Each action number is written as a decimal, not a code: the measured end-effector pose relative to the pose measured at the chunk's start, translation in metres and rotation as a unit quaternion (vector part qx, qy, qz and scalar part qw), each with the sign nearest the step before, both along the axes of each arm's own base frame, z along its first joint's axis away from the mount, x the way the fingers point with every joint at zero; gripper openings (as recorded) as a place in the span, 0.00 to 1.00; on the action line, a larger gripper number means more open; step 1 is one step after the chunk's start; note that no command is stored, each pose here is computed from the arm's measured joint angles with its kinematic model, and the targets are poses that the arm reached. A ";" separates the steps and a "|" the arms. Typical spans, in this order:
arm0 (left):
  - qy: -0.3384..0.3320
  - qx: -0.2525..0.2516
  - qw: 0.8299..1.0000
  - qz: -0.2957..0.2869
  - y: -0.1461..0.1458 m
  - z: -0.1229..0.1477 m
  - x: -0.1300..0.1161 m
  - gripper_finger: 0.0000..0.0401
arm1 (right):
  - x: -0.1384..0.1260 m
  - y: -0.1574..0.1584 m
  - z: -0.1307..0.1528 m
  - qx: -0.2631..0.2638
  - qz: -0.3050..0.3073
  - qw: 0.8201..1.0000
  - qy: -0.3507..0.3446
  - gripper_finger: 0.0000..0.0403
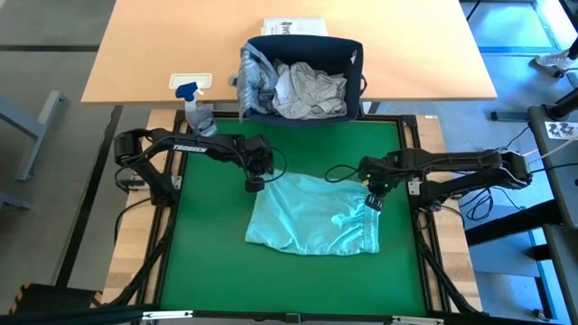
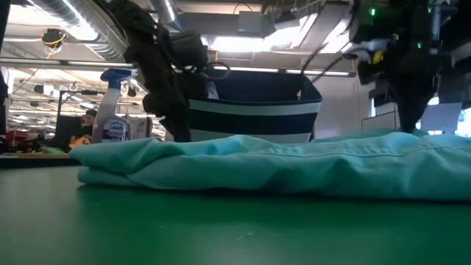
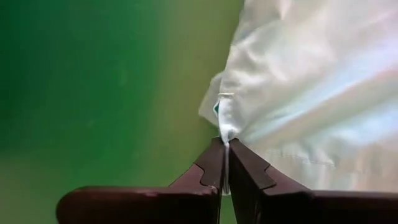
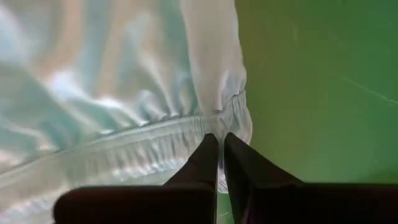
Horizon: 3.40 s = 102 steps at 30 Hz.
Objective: Fold laundry
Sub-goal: Fold the blue short
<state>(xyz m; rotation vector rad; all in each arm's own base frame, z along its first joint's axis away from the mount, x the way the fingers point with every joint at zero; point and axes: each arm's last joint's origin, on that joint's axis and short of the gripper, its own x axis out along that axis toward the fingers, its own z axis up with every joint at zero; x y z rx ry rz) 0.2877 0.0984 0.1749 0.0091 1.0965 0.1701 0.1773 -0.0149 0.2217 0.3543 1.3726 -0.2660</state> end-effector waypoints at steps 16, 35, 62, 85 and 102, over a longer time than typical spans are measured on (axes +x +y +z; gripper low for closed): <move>-0.195 0.049 0.979 -0.046 -0.037 0.104 -0.039 0.03 | 0.011 0.075 0.101 0.226 -0.005 0.971 -0.078 0.01; -0.099 0.062 0.993 0.000 0.000 0.029 -0.001 0.03 | -0.018 0.061 0.008 -0.064 -0.163 0.984 0.035 0.04; -0.096 -0.123 0.988 -0.005 -0.028 0.042 0.019 0.42 | -0.001 0.053 0.044 -0.053 -0.179 0.981 -0.045 0.57; -0.034 0.073 0.995 -0.066 -0.047 -0.046 -0.022 0.38 | 0.037 0.088 -0.075 0.005 -0.081 0.984 -0.157 0.56; -0.180 0.077 0.980 0.026 -0.039 0.057 -0.003 0.38 | 0.073 0.071 -0.013 -0.092 0.054 0.985 -0.137 0.56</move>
